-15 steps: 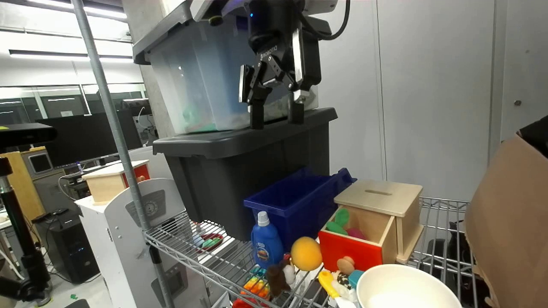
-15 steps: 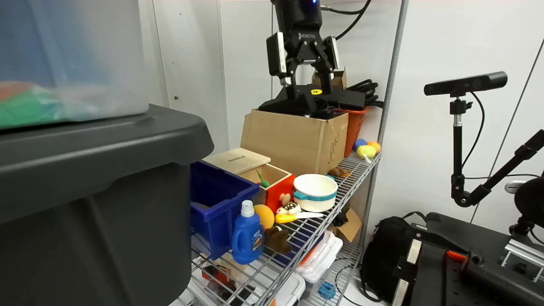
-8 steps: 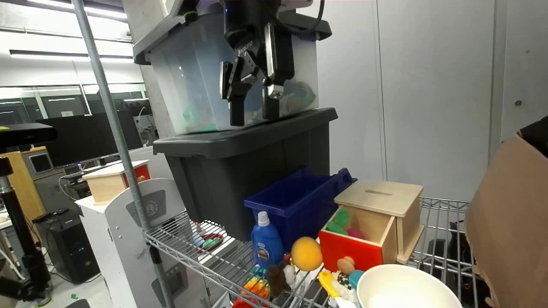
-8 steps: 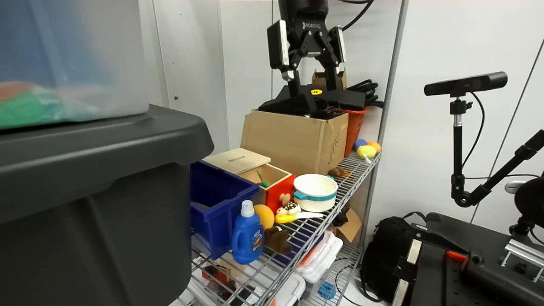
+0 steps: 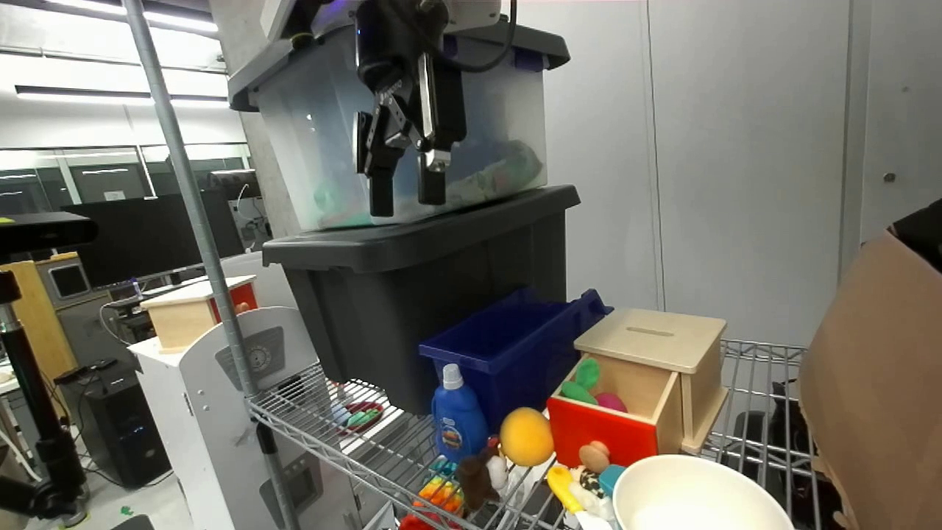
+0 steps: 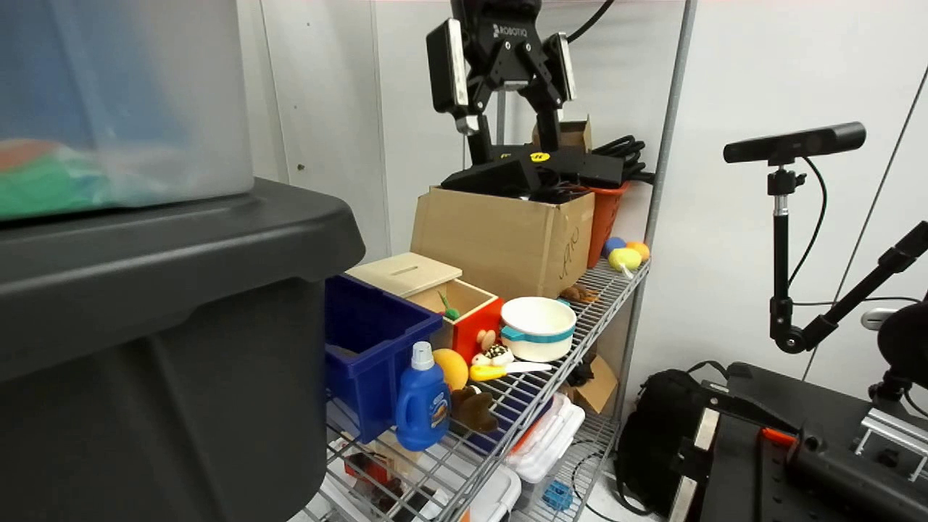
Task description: Remove the brown plush toy from the white pot and place it on the right side of the rack
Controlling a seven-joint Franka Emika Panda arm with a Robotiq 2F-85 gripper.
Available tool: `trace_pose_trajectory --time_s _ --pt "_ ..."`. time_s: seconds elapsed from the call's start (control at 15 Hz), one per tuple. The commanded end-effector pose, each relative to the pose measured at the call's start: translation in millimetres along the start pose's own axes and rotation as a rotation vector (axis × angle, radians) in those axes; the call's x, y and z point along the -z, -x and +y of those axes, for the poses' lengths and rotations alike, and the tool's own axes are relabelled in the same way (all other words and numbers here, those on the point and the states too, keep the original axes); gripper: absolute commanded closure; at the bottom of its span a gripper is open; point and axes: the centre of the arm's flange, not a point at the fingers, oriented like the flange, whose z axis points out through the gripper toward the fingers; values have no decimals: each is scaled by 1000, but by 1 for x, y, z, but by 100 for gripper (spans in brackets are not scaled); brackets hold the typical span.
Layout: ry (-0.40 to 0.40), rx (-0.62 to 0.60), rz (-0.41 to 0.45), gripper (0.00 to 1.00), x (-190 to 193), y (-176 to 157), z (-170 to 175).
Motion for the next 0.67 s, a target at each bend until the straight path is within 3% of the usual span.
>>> trace_pose_trajectory --time_s 0.0,0.6 --pt "20 -30 14 0 8 19 -3" --pt "35 -15 18 0 14 18 -20"
